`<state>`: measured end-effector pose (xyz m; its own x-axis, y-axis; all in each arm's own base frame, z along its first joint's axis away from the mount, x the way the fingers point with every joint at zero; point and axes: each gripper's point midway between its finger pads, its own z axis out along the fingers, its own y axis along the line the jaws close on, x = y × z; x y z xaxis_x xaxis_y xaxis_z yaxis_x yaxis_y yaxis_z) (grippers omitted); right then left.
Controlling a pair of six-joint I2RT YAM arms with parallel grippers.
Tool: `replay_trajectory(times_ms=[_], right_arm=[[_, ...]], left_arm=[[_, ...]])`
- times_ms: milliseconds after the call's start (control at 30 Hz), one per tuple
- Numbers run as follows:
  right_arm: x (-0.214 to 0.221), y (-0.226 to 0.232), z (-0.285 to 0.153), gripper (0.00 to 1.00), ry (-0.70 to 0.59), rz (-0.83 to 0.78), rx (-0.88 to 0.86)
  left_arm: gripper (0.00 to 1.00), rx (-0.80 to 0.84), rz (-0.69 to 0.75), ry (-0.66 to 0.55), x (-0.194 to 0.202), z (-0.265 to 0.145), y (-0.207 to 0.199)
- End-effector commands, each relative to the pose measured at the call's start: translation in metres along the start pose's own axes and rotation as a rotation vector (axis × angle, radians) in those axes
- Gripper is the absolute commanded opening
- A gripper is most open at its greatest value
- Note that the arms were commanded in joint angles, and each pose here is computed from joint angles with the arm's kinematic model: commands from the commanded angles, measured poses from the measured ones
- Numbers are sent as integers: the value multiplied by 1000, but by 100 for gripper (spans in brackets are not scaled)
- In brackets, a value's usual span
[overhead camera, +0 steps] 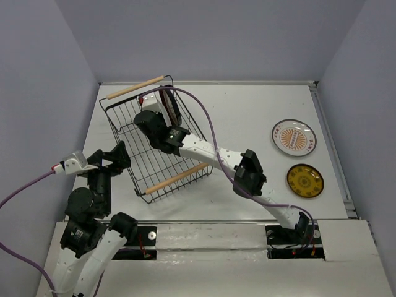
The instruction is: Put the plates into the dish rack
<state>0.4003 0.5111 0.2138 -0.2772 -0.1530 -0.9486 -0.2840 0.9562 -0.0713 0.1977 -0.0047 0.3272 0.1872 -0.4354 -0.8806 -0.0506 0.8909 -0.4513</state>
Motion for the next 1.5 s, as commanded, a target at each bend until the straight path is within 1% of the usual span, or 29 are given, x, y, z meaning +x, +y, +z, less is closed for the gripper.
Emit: replay_trajectory(times_ms=[0, 100, 333, 867, 933, 967, 1000, 1067, 1100, 1167, 1233, 1267, 1300, 1333, 1367, 1400, 1433, 1467], right_arm=[[-64, -14, -5, 7, -185, 95, 92], [-57, -13, 0, 7, -186, 76, 102], [-26, -3, 17, 7, -158, 15, 96], [21, 11, 36, 7, -99, -21, 77], [21, 12, 35, 17, -97, -17, 69], [17, 13, 35, 23, -102, -7, 65], [16, 14, 34, 33, -104, -2, 56], [1, 14, 27, 41, -119, 27, 39], [-5, 15, 25, 47, -126, 36, 25], [-32, 11, 11, 48, -155, 77, 1], [-43, 11, 2, 49, -162, 96, -30], [-70, 3, -14, 49, -194, 133, -45], [-80, 1, -22, 49, -204, 145, -63], [-77, -2, -26, 49, -191, 141, -69], [-108, -19, -45, 49, -230, 187, -82], [-116, -22, -55, 49, -235, 199, -108], [-105, -31, -55, 49, -207, 200, -104], [-109, -38, -65, 49, -212, 219, -116]], left_arm=[[99, 7, -39, -60, -22, 0, -6], [99, 22, -36, -56, -21, 1, -9], [99, 51, -32, -50, -19, 1, -14], [99, 61, -29, -47, -18, 1, -16], [99, 63, -30, -48, -18, 1, -16], [99, 65, -30, -47, -18, 1, -16], [99, 64, -29, -46, -18, 2, -16], [99, 62, -27, -46, -18, 2, -16], [99, 62, -27, -46, -17, 2, -16], [99, 61, -26, -43, -17, 2, -16], [99, 63, -25, -42, -16, 2, -16], [99, 62, -24, -39, -15, 3, -16], [99, 63, -25, -40, -16, 2, -17], [99, 63, -25, -40, -16, 2, -17], [99, 65, -24, -37, -15, 3, -17], [99, 67, -25, -36, -15, 3, -17], [99, 72, -25, -37, -15, 2, -18], [99, 70, -24, -36, -15, 2, -18]])
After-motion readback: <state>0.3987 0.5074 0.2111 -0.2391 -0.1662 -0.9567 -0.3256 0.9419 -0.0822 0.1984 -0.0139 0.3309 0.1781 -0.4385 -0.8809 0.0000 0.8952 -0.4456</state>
